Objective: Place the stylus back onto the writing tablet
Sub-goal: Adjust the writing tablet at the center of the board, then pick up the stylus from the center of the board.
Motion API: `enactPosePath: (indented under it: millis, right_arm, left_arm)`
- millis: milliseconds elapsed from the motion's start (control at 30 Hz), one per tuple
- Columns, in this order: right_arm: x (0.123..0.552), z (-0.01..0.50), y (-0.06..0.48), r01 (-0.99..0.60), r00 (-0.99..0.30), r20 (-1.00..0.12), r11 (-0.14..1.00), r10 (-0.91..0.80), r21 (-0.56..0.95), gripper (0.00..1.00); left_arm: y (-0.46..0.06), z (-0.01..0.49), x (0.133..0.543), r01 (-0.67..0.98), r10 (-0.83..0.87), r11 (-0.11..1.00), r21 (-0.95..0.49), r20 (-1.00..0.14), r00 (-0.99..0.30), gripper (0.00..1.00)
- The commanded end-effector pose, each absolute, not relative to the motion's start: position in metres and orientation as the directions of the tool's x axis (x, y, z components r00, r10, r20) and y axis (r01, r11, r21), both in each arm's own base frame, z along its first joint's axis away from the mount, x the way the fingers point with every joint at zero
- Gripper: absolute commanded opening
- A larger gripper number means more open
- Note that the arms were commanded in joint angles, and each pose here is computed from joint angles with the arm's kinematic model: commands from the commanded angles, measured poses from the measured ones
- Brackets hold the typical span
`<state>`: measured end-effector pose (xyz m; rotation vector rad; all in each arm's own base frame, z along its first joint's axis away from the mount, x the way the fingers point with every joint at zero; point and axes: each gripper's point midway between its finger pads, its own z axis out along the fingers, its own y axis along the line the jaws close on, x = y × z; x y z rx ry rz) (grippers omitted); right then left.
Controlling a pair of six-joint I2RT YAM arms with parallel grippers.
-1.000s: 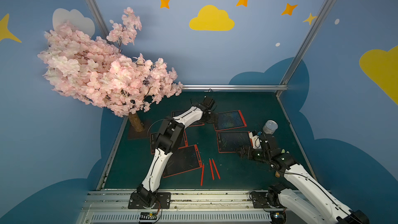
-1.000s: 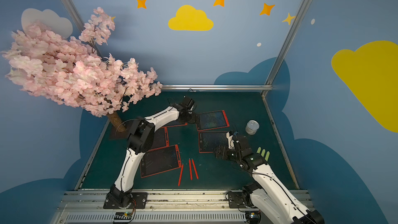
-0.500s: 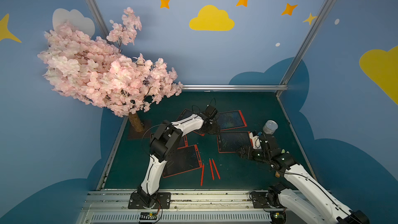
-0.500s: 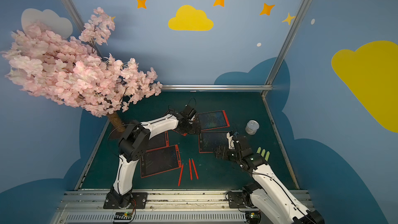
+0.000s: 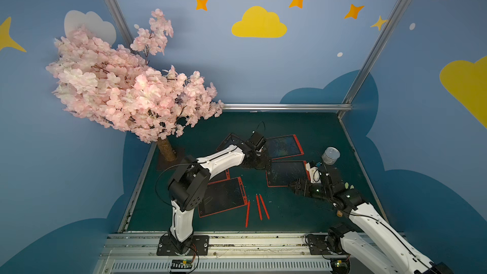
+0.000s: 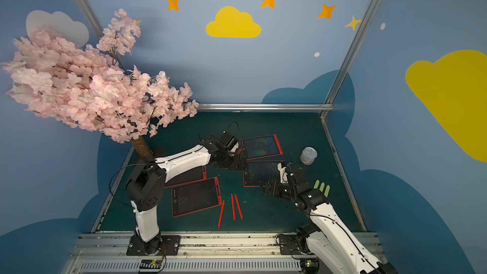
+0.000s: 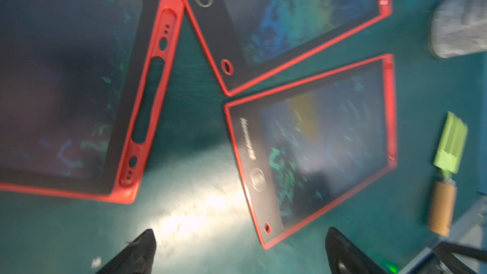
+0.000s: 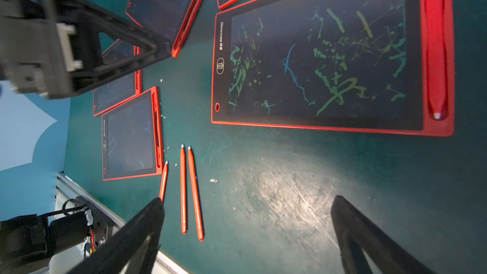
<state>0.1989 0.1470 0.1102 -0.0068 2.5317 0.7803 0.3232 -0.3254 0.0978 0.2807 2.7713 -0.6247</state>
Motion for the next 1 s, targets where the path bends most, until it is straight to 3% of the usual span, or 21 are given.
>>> enactPosePath:
  millis: [0,133,533,800,967]
  right_arm:
    - [0.196,0.126,0.156,-0.201,-0.875,-0.473,0.808,0.106,0.554,0.98]
    - [0.192,0.129,0.163,-0.229,-0.881,-0.466,0.785,0.084,0.575,0.97]
    - [0.184,0.126,0.181,-0.279,-0.897,-0.442,0.742,0.026,0.609,0.95]
    - [0.186,0.128,0.190,-0.306,-0.898,-0.440,0.720,0.000,0.623,0.96]
    - [0.182,0.125,0.192,-0.305,-0.903,-0.430,0.715,-0.007,0.630,0.96]
  left_arm:
    - [-0.309,0.104,0.299,0.258,0.156,0.890,-0.377,-0.280,-0.947,0.99]
    - [-0.287,0.109,0.265,0.260,0.174,0.896,-0.359,-0.254,-0.951,0.97]
    - [-0.238,0.093,0.172,0.188,0.141,0.912,-0.365,-0.151,-0.978,0.73]
    - [-0.251,0.062,0.139,0.183,0.164,0.881,-0.435,-0.083,-0.983,0.52]
    - [-0.253,0.052,0.135,0.184,0.170,0.893,-0.410,-0.070,-0.983,0.46]
